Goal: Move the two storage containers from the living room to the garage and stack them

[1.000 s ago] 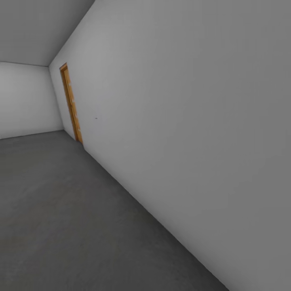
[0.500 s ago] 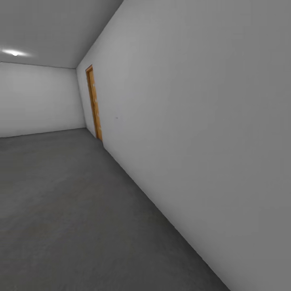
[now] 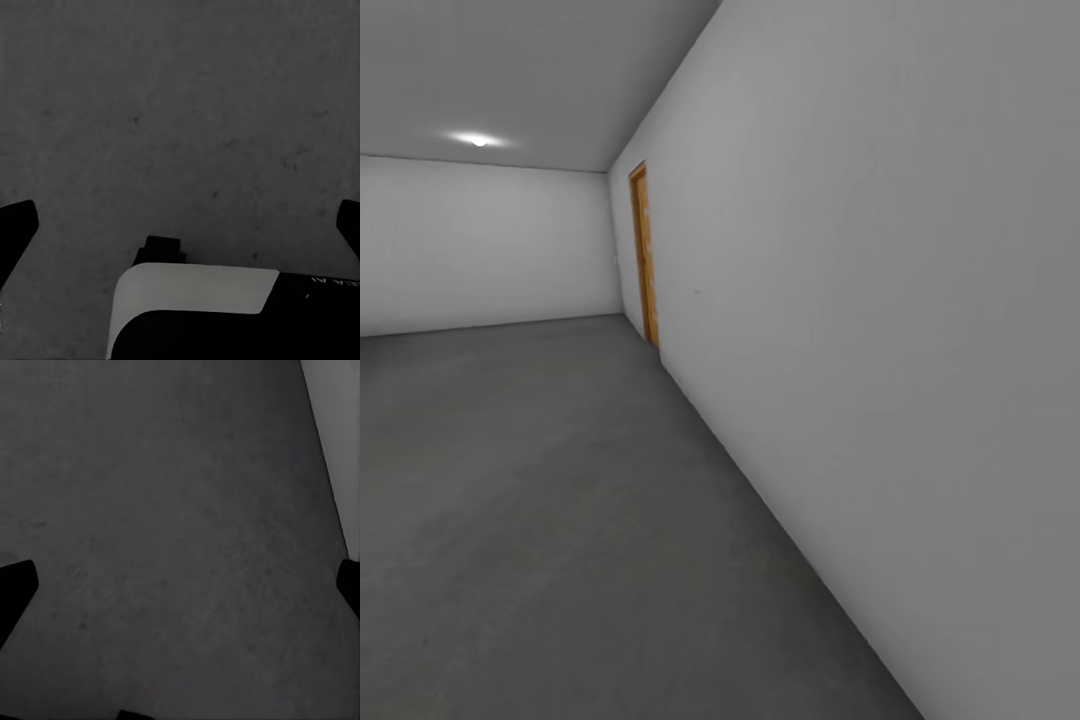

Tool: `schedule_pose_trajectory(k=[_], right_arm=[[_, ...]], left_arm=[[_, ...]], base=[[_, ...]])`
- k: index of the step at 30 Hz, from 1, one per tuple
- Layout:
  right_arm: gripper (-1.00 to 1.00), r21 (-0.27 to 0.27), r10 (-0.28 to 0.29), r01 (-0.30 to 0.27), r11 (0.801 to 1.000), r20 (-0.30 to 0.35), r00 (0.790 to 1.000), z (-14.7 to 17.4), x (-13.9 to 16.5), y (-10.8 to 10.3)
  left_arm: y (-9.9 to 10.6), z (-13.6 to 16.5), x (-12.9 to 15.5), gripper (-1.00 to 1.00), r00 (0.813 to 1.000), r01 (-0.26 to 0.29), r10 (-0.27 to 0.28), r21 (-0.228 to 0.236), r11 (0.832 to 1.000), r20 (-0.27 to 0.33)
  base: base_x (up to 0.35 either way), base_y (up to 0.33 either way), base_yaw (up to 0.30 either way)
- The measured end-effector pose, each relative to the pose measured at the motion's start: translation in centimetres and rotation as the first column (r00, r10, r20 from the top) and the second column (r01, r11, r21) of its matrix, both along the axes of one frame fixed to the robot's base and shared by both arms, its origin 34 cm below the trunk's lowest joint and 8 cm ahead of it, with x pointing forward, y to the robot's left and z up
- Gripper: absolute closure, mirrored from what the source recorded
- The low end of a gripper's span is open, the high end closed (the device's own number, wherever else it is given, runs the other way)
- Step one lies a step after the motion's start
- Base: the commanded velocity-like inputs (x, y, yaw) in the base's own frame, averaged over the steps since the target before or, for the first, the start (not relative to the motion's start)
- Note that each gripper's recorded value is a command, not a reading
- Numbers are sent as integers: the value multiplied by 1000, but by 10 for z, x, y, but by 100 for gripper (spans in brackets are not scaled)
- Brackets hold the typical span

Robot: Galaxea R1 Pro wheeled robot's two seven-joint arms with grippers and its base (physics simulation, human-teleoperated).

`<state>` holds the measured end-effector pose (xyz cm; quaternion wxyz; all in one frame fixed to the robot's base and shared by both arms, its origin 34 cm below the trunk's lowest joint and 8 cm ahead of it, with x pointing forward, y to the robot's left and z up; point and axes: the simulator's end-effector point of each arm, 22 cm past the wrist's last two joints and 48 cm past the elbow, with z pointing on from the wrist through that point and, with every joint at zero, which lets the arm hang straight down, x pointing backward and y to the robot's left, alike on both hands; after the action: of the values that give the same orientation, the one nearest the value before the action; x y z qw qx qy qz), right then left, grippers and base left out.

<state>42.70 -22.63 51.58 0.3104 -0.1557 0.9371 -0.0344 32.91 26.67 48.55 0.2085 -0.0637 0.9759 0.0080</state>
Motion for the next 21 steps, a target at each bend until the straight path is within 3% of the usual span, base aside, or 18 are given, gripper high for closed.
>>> schedule_pose_trajectory(k=[5, 21], right_arm=[[-100, 3, 0, 0, 1000, -1, 1000, 0, 0, 2], [-100, 22, 1, -1, 1000, 29, 1000, 4, 5, 3]], left_arm=[[0, 3, 6, -100, 1000, 0, 0, 3, 1000, 31], [18, 5, 8, -100, 999, -24, 23, 23, 999, 49]], base=[[327, 0, 300], [327, 0, 300]])
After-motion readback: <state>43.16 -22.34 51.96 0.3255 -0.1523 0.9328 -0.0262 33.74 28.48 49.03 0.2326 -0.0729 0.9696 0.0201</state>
